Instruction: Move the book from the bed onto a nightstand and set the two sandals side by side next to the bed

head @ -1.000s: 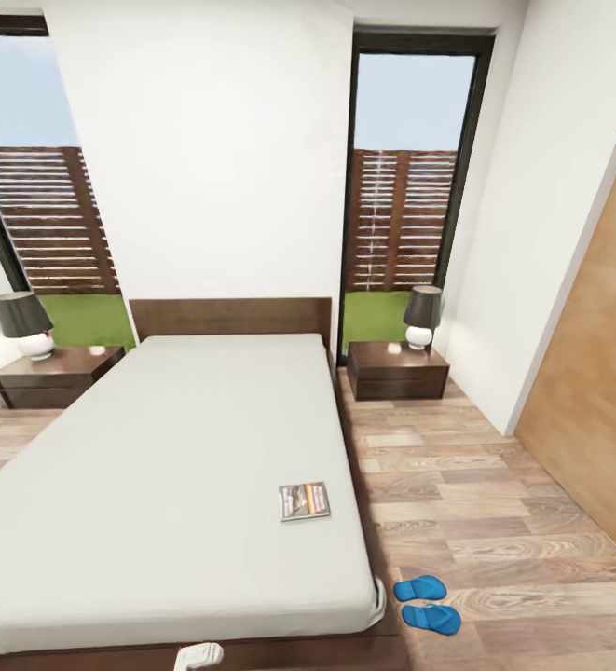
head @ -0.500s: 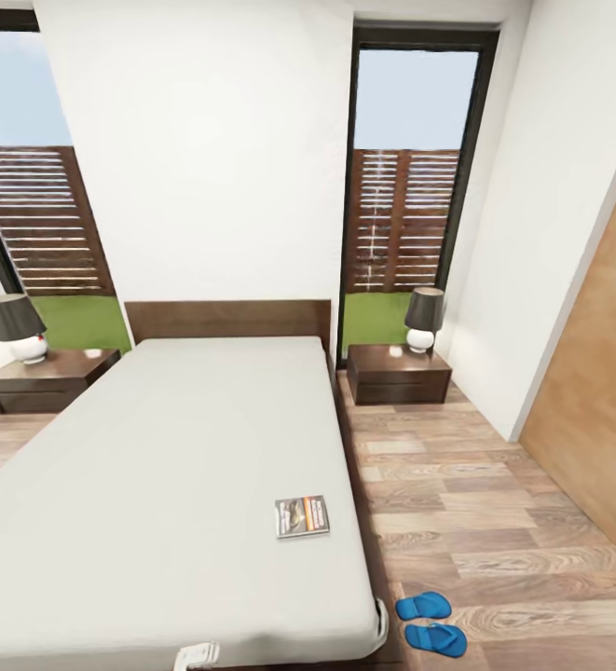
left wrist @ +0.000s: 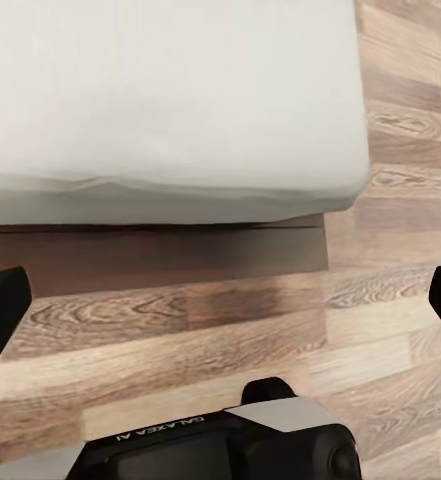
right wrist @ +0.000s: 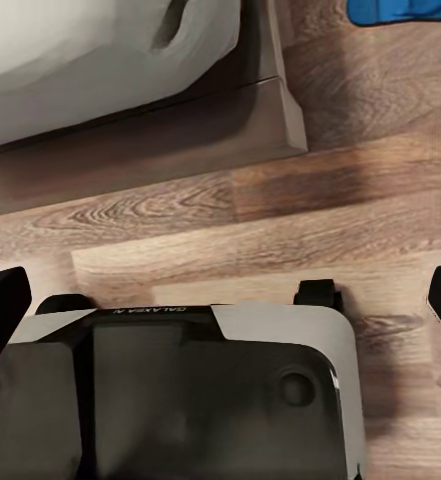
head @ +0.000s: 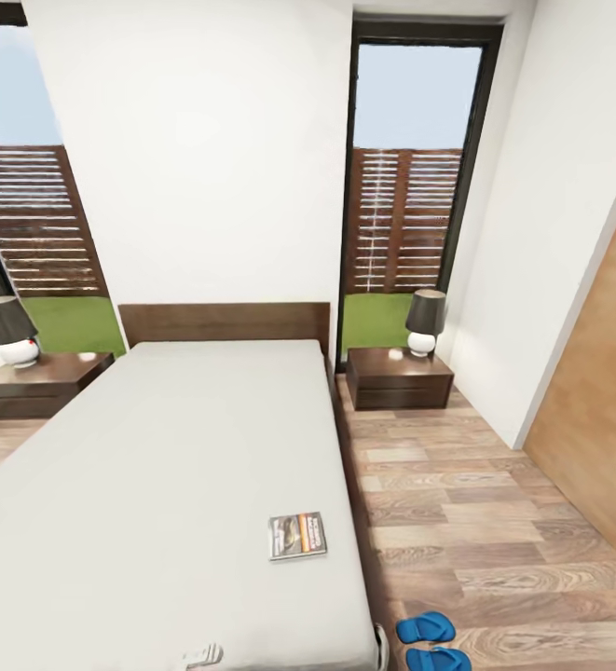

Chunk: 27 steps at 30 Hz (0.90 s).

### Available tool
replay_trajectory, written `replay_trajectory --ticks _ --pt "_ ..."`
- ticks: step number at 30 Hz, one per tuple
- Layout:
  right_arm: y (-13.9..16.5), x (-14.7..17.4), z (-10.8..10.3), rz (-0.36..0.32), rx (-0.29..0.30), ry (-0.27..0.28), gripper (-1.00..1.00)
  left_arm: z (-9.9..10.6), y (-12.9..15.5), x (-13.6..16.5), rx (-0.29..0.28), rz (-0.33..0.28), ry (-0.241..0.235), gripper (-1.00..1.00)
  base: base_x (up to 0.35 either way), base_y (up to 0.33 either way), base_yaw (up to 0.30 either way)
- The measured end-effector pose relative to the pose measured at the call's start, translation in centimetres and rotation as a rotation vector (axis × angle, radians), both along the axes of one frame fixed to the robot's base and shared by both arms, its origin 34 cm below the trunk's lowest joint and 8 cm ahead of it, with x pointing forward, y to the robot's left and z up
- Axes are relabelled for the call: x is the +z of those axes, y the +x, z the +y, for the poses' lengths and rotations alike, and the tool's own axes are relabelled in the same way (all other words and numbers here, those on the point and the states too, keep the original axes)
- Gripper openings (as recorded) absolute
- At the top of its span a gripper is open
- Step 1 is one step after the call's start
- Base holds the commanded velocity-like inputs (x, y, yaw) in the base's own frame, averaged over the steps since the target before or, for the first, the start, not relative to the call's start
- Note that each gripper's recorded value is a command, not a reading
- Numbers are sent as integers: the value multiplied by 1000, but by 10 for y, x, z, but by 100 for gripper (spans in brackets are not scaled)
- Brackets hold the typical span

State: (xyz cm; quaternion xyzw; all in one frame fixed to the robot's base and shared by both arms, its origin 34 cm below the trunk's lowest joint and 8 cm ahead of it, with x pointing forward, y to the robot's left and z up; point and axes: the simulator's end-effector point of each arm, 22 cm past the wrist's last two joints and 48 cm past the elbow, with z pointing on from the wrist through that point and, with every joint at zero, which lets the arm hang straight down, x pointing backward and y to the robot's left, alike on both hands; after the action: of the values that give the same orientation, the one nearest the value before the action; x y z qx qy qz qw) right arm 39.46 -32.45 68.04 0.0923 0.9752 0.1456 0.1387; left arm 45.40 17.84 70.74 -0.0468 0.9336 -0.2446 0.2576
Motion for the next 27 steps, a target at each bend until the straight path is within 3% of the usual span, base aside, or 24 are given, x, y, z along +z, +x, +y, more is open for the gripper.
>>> replay_trajectory --ticks 9,27 --pt "0 0 1 0 0 1 100 0 0 0 0 0 0 100 180 -144 0" --pt "0 0 1 1 0 1 100 0 0 0 1 0 0 100 7 -4 0"
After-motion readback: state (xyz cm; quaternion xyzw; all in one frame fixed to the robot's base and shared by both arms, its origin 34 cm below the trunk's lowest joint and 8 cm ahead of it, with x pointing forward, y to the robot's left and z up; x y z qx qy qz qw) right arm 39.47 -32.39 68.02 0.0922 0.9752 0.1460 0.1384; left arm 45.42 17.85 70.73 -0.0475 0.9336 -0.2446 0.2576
